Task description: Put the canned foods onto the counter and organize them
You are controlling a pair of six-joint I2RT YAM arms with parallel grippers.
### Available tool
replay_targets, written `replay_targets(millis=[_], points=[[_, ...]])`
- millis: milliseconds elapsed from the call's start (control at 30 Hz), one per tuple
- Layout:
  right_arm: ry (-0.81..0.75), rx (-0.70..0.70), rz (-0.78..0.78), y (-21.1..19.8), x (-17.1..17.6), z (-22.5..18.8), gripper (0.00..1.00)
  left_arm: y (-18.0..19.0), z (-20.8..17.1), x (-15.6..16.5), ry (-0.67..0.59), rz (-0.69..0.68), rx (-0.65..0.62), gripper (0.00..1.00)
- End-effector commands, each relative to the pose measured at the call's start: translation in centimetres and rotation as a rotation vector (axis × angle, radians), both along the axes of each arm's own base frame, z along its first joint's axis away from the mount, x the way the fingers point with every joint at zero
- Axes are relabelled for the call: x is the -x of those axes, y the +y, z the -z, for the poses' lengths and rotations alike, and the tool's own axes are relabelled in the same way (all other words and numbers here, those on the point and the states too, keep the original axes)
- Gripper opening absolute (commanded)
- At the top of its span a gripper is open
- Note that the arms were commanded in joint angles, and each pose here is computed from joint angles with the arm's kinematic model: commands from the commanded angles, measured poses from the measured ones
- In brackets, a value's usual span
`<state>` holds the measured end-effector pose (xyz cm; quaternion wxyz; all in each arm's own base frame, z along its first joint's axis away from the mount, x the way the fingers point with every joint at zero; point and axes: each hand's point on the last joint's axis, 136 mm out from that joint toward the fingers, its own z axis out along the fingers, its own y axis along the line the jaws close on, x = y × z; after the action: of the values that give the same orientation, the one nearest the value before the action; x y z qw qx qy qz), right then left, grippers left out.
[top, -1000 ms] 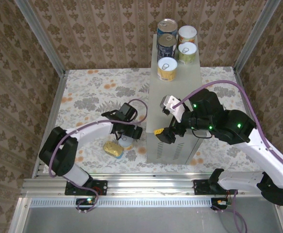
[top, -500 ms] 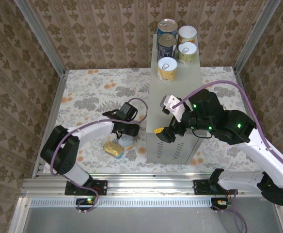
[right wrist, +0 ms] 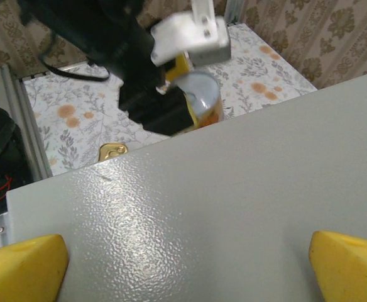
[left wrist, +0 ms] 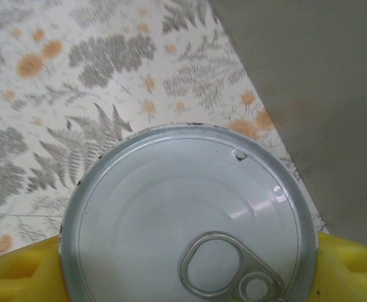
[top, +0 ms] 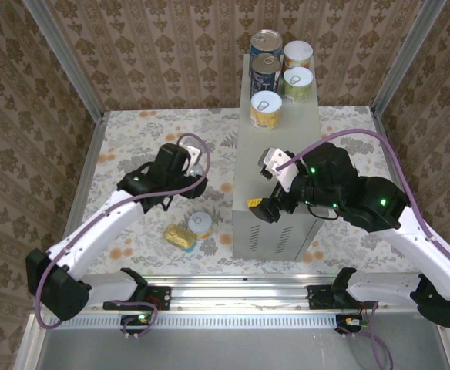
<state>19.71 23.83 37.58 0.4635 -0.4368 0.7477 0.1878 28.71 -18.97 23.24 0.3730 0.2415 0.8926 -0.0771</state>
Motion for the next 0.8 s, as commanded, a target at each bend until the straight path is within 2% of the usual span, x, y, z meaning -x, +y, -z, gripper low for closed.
replay_targets(millis=[0, 100, 267, 433, 600, 767], points=[[-0.036, -0.033, 0.039, -0.4, -0.4, -0.9, 1.00, 0.6, -4.5, 0.9, -0.057, 0.081, 0.027, 0.00], [-0.057, -0.051, 0.047, -0.6, -0.5, -1.5, 1.00, 0.0, -7.1, 2.4, -0.058, 0.170, 0.082, 0.00], [-0.099, -0.072, 0.093, -1.2, -1.0, -2.3, 1.00, -3.0, -11.6, 6.8, -0.051, 0.436, 0.256, 0.00], [-0.133, -0.081, 0.236, -3.2, -2.4, -3.3, 1.00, -4.7, -15.7, 10.4, -0.046, 0.609, 0.395, 0.00], [-0.168, -0.093, 0.261, -4.4, -2.1, -3.7, 1.00, -5.1, -18.6, 12.7, -0.070, 0.702, 0.415, 0.00], [-0.165, -0.100, 0.132, -3.1, -0.5, -3.3, 1.00, -5.2, -20.4, 14.5, -0.084, 0.778, 0.430, 0.00]])
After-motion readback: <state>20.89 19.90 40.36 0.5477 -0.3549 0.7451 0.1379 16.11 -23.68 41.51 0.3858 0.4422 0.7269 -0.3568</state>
